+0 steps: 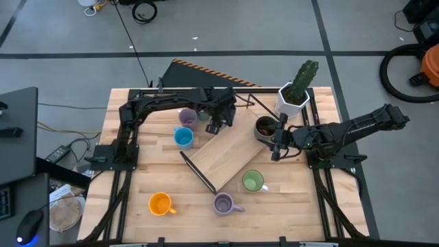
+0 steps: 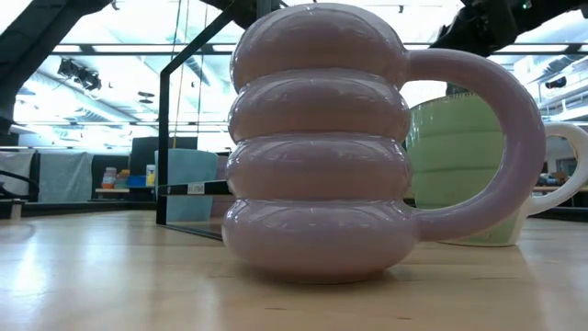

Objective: Place coffee mugs
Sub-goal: Put the blue patterned mug on the shelf

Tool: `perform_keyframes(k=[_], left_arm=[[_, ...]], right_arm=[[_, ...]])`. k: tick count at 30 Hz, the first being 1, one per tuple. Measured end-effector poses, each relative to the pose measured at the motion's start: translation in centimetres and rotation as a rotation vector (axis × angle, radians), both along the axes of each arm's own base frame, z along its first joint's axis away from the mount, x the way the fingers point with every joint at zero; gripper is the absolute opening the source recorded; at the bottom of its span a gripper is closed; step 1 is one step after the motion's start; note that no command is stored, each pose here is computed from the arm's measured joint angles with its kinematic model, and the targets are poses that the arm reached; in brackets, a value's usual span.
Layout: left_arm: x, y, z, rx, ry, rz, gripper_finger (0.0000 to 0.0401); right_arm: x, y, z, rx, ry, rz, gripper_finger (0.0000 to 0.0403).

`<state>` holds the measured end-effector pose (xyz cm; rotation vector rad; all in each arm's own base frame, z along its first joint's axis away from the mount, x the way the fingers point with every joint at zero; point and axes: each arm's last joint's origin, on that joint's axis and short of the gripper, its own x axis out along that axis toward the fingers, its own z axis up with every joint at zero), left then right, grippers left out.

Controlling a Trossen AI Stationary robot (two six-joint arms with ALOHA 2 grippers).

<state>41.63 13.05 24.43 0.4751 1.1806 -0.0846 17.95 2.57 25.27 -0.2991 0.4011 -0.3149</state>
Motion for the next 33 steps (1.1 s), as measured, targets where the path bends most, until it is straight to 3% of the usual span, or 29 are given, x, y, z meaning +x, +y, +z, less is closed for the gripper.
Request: perform_keyframes(k=[13, 19, 33], left_arm=[[0.6, 0.2, -1.3, 0.075, 0.050, -0.203, 0.0192], [0.8, 0.9, -2.8, 0.095, 0.092, -0.186, 0.0192], [1.1, 1.2, -3.6, 0.126, 0.118, -0.173, 0.0189]], right_arm=[[-0.1, 0.1, -0.3, 0.048, -0.011, 0.010, 0.0219], [-0.1, 0.4, -0.3, 0.057, -0.013, 0.027, 0.0216], [-0.1, 0.9, -0.2, 0.050, -0.020, 0.051, 0.0212]])
